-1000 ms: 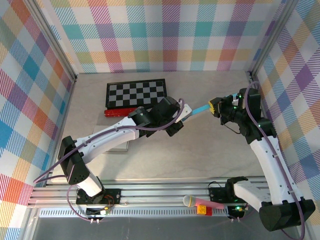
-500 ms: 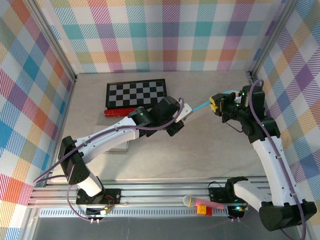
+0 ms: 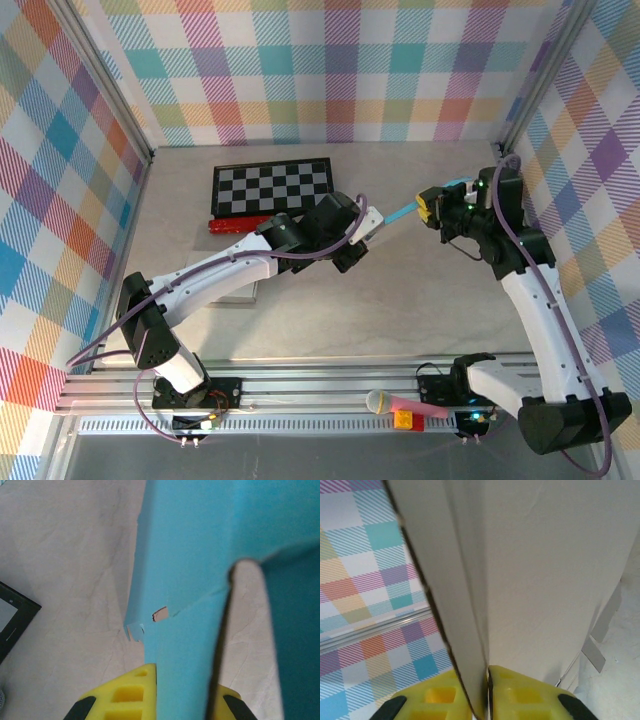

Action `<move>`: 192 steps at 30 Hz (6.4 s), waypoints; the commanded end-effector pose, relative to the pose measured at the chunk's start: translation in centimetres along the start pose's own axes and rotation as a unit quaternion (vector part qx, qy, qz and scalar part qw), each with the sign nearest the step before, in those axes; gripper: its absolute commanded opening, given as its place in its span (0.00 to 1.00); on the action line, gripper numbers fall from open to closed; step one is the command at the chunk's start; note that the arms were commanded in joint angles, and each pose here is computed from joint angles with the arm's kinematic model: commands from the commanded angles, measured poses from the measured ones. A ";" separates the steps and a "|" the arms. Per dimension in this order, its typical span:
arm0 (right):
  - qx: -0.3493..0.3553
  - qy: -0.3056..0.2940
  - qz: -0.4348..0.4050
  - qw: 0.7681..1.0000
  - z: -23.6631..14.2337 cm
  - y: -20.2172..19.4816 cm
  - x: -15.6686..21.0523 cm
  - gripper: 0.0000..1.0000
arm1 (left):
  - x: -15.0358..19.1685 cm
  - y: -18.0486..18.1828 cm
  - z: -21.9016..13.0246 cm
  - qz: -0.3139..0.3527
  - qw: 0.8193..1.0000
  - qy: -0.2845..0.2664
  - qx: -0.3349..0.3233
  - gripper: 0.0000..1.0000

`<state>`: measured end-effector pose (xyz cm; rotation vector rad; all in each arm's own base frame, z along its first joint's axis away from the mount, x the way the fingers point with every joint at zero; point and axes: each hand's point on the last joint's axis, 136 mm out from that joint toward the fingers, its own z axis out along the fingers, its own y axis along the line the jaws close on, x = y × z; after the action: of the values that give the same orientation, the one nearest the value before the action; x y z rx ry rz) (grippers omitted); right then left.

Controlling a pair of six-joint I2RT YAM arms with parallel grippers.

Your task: Fold the paper box

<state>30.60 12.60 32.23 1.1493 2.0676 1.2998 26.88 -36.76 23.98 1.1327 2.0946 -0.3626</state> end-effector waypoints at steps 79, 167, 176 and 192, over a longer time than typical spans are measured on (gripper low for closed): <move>-0.132 0.230 -0.129 0.956 20.4 -9.4 3.2 0.00 | 14.8 5.2 6.5 -0.304 0.952 -0.003 0.022 0.47; -0.196 0.142 -0.006 0.970 19.9 -10.1 2.6 0.00 | 11.2 6.3 14.1 -0.373 0.913 -0.043 -0.158 0.24; -0.194 0.143 -0.002 0.970 19.6 -9.8 3.0 0.00 | 11.1 6.5 14.4 -0.379 0.904 -0.030 -0.196 0.24; -0.192 0.140 0.006 0.971 19.0 -9.6 2.9 0.00 | 11.0 6.9 14.2 -0.385 0.890 -0.029 -0.241 0.13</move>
<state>40.73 20.96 14.45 0.8933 1.8095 1.7618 34.93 -33.33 7.17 -0.0041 2.3283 -0.2228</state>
